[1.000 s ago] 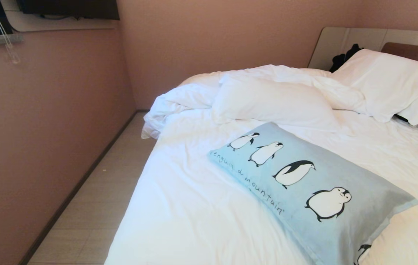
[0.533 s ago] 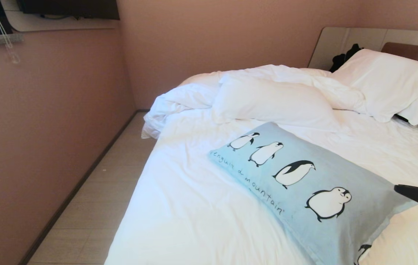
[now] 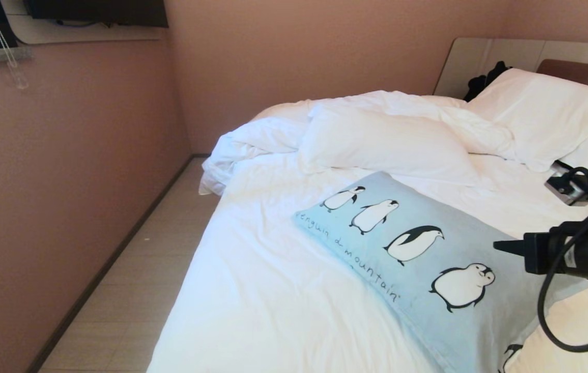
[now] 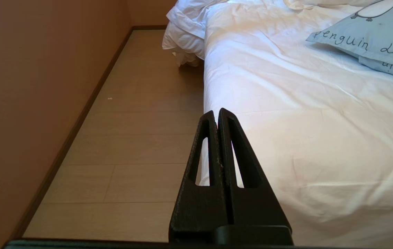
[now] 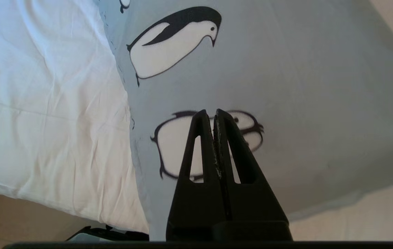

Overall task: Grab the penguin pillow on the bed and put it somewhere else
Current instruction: Pick up the pillow

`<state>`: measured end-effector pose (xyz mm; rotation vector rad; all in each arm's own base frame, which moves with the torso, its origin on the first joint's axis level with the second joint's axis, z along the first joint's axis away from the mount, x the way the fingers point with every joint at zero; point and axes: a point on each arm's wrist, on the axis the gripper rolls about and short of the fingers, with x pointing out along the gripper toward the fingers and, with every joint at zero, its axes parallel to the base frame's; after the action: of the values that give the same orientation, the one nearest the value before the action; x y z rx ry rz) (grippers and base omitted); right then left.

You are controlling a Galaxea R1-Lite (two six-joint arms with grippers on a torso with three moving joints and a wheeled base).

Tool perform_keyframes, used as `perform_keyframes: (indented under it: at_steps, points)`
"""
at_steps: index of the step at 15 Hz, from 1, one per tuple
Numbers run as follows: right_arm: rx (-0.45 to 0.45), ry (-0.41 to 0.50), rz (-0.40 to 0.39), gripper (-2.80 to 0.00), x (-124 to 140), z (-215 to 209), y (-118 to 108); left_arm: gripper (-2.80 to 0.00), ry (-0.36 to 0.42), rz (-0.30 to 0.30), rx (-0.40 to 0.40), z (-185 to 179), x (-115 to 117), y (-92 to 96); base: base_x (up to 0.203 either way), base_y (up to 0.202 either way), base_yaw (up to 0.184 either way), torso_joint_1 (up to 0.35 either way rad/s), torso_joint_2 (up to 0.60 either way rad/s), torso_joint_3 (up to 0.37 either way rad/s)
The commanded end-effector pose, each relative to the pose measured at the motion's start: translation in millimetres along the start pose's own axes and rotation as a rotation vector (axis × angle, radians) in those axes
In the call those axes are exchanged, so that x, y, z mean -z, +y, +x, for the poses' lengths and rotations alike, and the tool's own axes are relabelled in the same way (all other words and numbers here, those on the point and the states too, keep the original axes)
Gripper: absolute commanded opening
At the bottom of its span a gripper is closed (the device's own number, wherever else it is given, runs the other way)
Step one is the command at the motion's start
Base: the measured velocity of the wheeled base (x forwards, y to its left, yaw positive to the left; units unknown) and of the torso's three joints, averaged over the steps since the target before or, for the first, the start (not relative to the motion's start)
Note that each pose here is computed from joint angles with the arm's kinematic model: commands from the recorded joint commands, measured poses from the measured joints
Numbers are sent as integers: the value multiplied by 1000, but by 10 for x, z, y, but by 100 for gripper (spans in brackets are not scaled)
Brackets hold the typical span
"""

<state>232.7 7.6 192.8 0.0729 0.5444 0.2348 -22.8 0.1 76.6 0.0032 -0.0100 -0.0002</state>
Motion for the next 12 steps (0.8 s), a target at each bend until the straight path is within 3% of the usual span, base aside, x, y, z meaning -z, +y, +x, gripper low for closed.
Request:
perform_keyframes:
  at_steps: [1,4,8,12]
  points:
    - [-9,39,3,-280,-18,369,-96,-280,-1,0,0,0,0,0,0,0,0,0,0,0]
    - [-16,-27,-28,-280,-159,661,-122,-280,-1,0,0,0,0,0,0,0,0,0,0,0]
    - [-16,-24,-73,-280,-258,984,-155,-280,-1,0,0,0,0,0,0,0,0,0,0,0]
    - [55,-10,-144,-280,-268,1146,-204,-280,-1,0,0,0,0,0,0,0,0,0,0,0]
